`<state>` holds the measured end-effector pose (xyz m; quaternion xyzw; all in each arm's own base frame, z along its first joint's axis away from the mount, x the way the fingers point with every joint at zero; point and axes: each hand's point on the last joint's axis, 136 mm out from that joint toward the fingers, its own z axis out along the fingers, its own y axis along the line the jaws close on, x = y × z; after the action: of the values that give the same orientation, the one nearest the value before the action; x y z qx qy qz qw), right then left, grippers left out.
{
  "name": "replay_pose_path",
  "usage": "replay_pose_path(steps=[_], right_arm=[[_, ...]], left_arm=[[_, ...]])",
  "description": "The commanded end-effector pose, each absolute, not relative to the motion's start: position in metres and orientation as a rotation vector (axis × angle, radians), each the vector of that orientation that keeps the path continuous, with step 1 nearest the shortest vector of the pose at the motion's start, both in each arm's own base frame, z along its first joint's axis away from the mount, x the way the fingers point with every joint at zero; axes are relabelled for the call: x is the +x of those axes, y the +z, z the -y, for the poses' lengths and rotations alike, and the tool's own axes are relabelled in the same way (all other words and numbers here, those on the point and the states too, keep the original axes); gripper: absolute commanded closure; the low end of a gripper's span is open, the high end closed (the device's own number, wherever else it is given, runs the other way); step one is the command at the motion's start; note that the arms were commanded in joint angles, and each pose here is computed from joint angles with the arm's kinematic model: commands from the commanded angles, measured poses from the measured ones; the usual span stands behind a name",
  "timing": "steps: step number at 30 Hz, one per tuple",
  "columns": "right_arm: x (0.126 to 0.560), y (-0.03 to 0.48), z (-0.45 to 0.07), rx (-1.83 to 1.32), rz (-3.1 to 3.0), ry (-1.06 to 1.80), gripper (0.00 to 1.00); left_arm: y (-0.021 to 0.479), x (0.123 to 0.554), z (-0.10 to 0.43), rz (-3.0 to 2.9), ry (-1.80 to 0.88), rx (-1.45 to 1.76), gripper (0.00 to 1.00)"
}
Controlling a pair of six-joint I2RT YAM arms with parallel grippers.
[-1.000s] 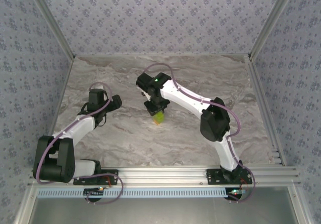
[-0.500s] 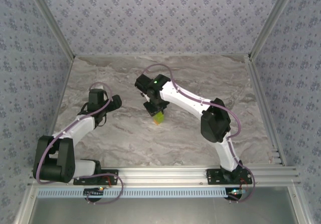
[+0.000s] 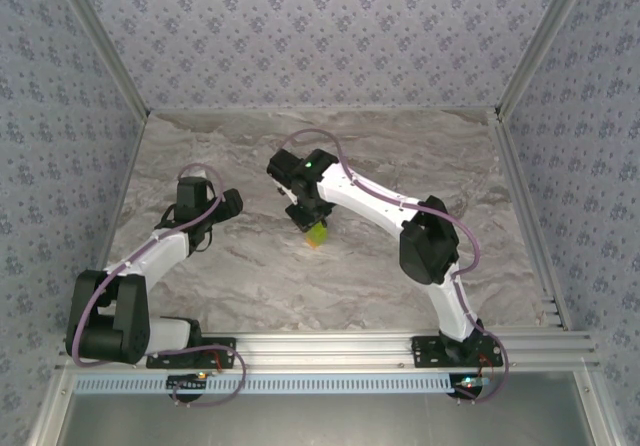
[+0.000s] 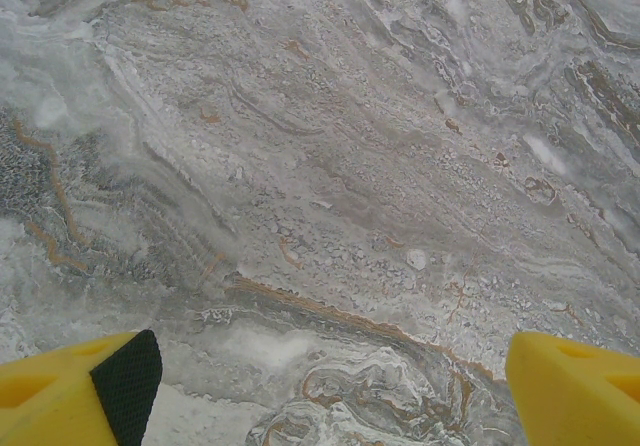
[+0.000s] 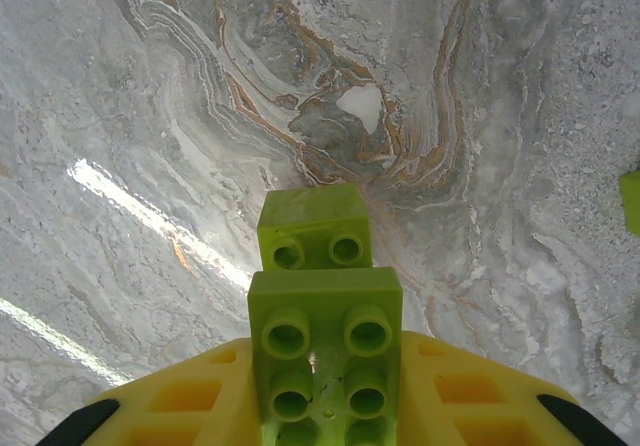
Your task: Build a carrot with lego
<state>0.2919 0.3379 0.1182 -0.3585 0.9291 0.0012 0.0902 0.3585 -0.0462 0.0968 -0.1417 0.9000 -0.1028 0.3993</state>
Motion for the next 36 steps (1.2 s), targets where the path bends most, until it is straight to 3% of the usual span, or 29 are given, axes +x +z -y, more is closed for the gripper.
replay_pose_path(steps=[1,36], right_arm=[[0.283,0.08,-0.341,-1.158,-2.814,-0.055,0.66],[0.288,0.125,-0.335,-1.286,-2.717,0.103,0.65]], left_arm=[[0.105,0.361,0.047,-2.25,-0.27,-0.339,0.09],[0.104,0.361,0.048,-2.257,-0.271,-0.336,0.09]])
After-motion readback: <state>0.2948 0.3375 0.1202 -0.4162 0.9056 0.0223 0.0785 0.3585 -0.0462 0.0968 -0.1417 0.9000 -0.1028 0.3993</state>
